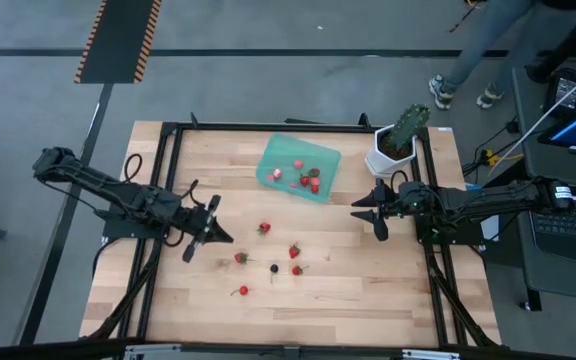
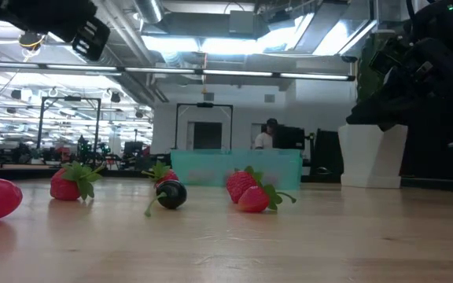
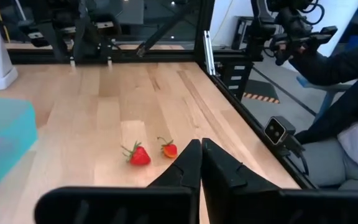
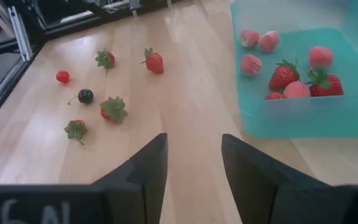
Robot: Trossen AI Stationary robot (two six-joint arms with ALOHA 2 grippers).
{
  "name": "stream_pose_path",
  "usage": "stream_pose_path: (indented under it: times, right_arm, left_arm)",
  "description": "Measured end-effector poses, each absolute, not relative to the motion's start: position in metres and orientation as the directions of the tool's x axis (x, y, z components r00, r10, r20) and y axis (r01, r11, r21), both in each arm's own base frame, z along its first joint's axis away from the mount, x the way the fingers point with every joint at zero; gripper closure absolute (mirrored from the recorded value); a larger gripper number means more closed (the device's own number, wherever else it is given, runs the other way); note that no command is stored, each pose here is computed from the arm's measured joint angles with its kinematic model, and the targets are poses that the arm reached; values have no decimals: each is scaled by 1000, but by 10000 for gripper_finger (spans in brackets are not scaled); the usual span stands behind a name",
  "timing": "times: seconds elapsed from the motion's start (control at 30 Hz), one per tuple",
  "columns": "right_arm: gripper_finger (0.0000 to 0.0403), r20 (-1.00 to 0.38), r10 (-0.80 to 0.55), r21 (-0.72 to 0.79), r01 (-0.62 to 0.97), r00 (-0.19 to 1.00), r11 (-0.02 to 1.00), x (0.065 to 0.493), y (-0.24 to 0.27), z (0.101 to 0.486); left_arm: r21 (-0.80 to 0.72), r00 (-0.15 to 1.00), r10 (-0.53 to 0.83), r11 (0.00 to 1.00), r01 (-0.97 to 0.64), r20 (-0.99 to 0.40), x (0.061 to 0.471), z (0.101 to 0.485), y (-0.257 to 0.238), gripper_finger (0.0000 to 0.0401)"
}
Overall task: Pick and placing Produce into tupperware
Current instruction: Put the red strawberry into the light blue bin
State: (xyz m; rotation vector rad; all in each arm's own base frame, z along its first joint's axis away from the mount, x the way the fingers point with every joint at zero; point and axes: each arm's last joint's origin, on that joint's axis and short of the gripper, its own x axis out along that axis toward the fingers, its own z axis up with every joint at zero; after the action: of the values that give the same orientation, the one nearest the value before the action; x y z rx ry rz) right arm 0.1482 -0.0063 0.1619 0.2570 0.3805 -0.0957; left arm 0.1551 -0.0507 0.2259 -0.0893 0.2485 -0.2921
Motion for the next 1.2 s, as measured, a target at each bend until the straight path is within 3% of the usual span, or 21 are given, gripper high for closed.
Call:
stream_pose_path:
  times: [0.13, 0.33, 0.77, 0.9, 1.2]
  right_arm:
    - [249, -376, -45, 237, 143, 926, 961, 148, -6, 162]
    - [249, -376, -44, 237, 142, 926, 961, 148, -6, 162]
    - [249, -377, -44, 237, 143, 925, 961, 148, -6, 162]
    - [249, -377, -44, 237, 142, 925, 961, 148, -6, 162]
    - [249, -376, -44, 240, 143, 926, 960, 148, -6, 162]
  left_arm:
    - [-126, 925, -299, 953, 276, -233, 155, 225, -52, 388]
    - [-190, 947, -181, 973, 133, -265, 158, 221, -49, 363]
    - [-289, 917, -228, 948, 133, -327, 166, 209, -60, 230]
    - [-339, 906, -264, 929, 147, -331, 162, 209, -67, 227]
    - [-323, 911, -182, 945, 58, -369, 167, 209, -79, 236]
